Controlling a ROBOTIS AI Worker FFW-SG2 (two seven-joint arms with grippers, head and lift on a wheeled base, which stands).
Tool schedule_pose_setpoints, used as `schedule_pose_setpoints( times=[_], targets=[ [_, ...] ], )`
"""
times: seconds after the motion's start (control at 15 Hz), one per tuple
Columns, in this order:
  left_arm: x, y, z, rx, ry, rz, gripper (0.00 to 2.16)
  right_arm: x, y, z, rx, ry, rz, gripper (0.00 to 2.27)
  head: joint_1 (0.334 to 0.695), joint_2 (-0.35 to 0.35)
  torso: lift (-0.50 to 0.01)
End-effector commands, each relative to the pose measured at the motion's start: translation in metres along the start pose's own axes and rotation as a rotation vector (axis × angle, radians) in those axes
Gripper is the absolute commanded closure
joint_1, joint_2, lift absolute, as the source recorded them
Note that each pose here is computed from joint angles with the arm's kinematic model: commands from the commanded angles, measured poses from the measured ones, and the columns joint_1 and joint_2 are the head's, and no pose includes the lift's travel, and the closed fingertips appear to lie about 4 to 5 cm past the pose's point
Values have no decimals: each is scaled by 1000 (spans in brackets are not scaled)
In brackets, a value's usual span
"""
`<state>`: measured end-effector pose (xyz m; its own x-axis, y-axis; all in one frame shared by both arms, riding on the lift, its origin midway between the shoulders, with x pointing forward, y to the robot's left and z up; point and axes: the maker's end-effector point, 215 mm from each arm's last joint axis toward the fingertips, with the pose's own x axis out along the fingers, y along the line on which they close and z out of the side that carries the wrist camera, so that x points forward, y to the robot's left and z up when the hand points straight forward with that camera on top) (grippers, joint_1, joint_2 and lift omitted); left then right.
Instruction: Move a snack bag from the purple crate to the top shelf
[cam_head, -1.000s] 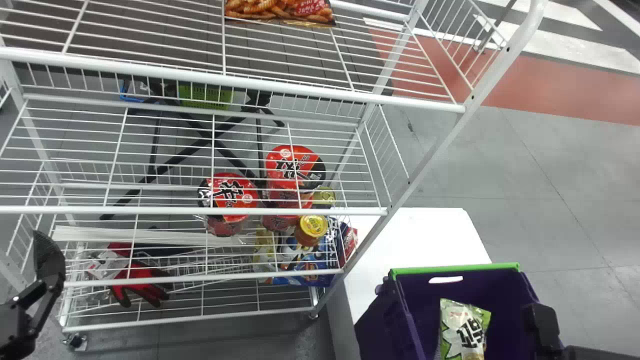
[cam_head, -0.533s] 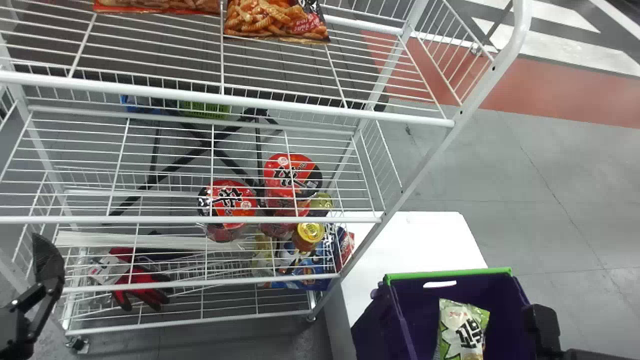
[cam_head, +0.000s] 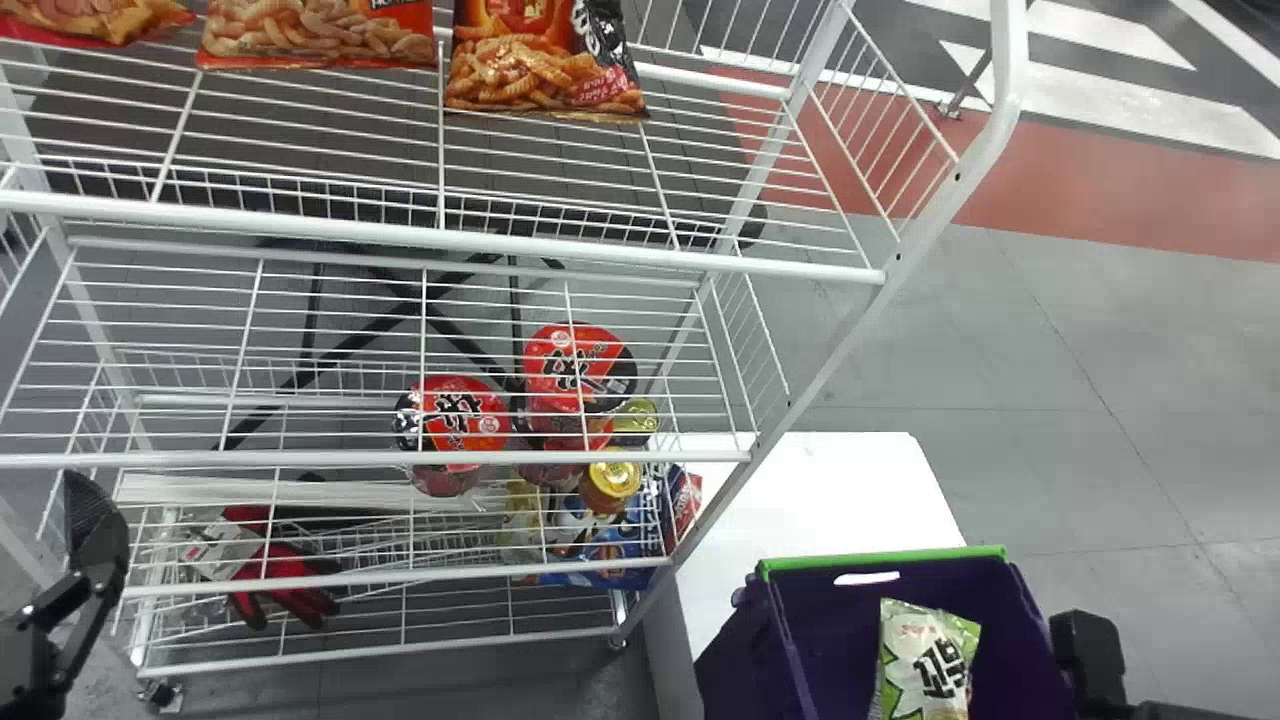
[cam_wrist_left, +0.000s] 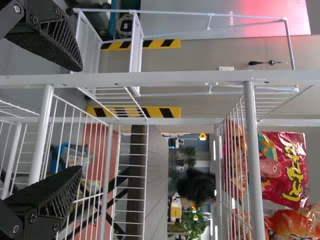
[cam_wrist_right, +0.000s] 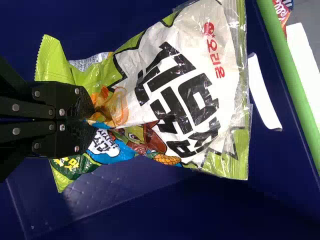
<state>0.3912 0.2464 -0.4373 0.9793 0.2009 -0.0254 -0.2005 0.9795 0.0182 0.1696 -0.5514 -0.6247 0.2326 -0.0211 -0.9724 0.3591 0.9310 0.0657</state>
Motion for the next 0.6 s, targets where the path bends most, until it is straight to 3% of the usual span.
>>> schedule_pose_setpoints(
  times=[0.0, 0.53],
  targets=[
    [-1, -2, 0, 1, 0, -3, 124, -1, -3, -2, 2, 1, -4, 1895, 695, -350, -220],
    [-3, -3, 0, 0, 0, -6, 124, -3, -3, -5, 6, -3, -4, 1895, 695, -350, -188]
  ],
)
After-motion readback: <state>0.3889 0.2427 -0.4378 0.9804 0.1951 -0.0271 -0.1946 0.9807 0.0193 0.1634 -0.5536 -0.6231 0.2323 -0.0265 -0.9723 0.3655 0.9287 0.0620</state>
